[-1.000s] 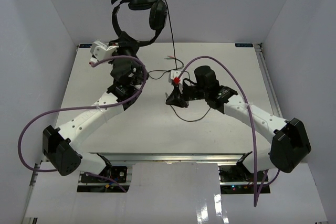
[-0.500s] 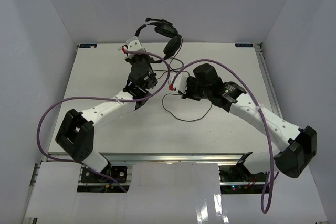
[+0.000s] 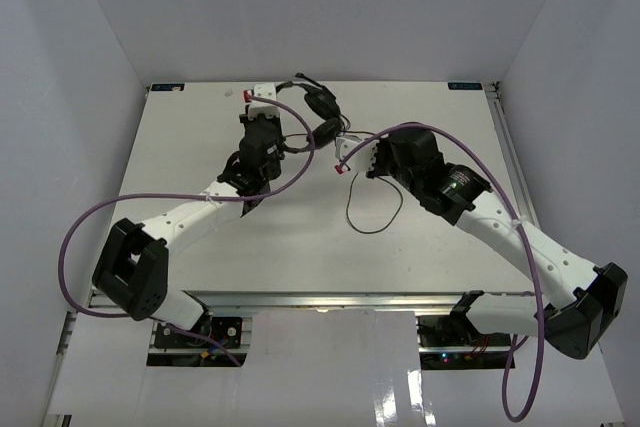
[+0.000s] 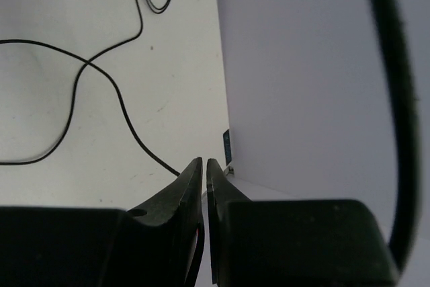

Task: Wrap the headphones

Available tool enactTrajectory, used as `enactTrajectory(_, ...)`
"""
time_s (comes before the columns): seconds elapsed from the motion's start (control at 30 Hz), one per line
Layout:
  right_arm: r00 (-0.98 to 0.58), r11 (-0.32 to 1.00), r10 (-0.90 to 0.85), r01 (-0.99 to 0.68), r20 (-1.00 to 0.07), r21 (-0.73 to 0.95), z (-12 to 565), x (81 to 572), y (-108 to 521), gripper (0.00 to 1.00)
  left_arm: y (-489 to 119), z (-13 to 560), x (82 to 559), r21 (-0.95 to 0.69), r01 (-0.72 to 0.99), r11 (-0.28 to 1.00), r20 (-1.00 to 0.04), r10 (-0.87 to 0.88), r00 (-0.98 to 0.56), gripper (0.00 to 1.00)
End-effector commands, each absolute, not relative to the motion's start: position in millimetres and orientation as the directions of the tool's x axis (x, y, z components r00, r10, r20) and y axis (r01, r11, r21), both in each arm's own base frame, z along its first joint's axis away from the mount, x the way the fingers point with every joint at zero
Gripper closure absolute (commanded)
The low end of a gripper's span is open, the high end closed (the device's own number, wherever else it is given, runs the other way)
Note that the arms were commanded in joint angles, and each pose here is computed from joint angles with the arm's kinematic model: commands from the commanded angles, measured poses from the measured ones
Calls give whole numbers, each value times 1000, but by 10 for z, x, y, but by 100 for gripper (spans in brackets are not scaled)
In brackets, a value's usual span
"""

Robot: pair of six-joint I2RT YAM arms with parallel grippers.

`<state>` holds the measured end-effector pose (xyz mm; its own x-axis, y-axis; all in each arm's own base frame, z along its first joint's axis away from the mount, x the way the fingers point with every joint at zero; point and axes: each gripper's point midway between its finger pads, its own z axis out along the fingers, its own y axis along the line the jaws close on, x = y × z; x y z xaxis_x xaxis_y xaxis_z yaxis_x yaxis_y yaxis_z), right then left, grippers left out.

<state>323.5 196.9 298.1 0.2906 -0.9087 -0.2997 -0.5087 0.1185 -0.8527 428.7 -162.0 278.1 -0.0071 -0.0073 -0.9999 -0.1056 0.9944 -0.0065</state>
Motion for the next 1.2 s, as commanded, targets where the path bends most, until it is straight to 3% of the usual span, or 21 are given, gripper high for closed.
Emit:
enactTrajectory(0.0,367,178,-880,-332,-300,-926,3796,3372,2038,92,-1890,2876,4073,19,139,990,-999,23,-23,100)
enactTrajectory(0.37,509,106,-797,-410,-324,-906,3646,3416,2519,92,-2455,3040,3575,84,563,822,-996,59,63,100)
enactTrajectory(0.67,479,192,-790,-398,-382,-897,3772,3583,2370,92,-2337,3183,3253,224,611,760,-974,151,169,100)
enactTrajectory(1.17,513,232,-638,-584,-574,-778,3640,3564,2725,91,-2475,3303,2765,199,763,615,-978,82,190,100)
